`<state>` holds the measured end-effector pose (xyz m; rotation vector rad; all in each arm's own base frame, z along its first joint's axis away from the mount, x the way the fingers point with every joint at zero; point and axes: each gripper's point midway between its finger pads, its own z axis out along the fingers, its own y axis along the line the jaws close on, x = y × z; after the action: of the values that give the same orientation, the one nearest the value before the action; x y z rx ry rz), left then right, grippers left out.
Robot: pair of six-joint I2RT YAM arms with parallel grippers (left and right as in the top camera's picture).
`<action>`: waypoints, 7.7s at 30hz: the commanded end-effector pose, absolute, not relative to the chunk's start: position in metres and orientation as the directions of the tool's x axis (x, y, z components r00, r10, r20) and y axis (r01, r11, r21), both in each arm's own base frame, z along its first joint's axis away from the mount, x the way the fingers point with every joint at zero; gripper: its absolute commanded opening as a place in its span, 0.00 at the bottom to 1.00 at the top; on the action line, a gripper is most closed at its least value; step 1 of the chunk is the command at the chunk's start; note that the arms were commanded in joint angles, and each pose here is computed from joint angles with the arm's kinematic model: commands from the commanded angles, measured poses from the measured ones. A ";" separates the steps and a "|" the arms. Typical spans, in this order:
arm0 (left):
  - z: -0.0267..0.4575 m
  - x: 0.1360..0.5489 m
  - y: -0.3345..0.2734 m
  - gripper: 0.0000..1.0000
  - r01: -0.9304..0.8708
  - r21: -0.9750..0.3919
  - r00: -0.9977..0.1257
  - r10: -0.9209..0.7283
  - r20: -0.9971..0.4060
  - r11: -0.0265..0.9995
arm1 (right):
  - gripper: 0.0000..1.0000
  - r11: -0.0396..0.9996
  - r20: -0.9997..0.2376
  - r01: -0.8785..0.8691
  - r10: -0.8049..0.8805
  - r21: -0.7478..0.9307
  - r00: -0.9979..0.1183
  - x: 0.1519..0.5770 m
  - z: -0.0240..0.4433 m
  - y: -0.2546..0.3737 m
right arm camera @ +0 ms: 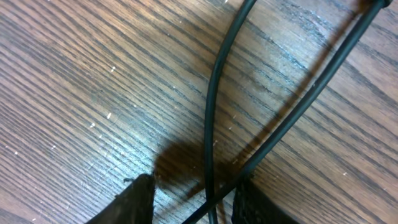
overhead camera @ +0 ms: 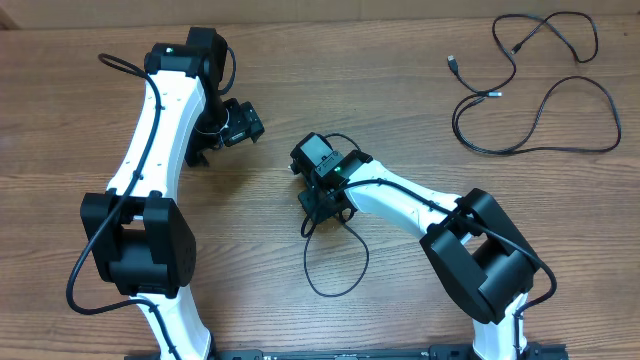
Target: Untangle cables
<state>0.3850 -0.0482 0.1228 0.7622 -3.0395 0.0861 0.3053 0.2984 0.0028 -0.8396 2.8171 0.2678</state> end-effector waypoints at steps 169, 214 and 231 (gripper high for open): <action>0.139 0.390 -0.045 1.00 -0.455 -0.066 -0.888 -0.458 -0.032 0.888 | 0.67 0.743 -0.151 0.644 0.668 0.181 -0.728 0.376 0.063 -0.064; 0.139 0.390 -0.045 1.00 -0.455 -0.066 -0.888 -0.458 -0.032 0.888 | 0.28 0.816 -0.258 0.575 0.567 0.048 -0.783 0.377 0.002 -0.041; 0.139 0.390 -0.045 1.00 -0.455 -0.066 -0.888 -0.458 -0.032 0.888 | 0.04 0.747 -0.186 0.663 0.645 -0.047 -0.741 0.345 -0.002 -0.048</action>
<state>0.3853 -0.0471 0.1227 0.7629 -3.0422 0.0768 0.3577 -0.0395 0.0004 0.9325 2.8058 -0.0748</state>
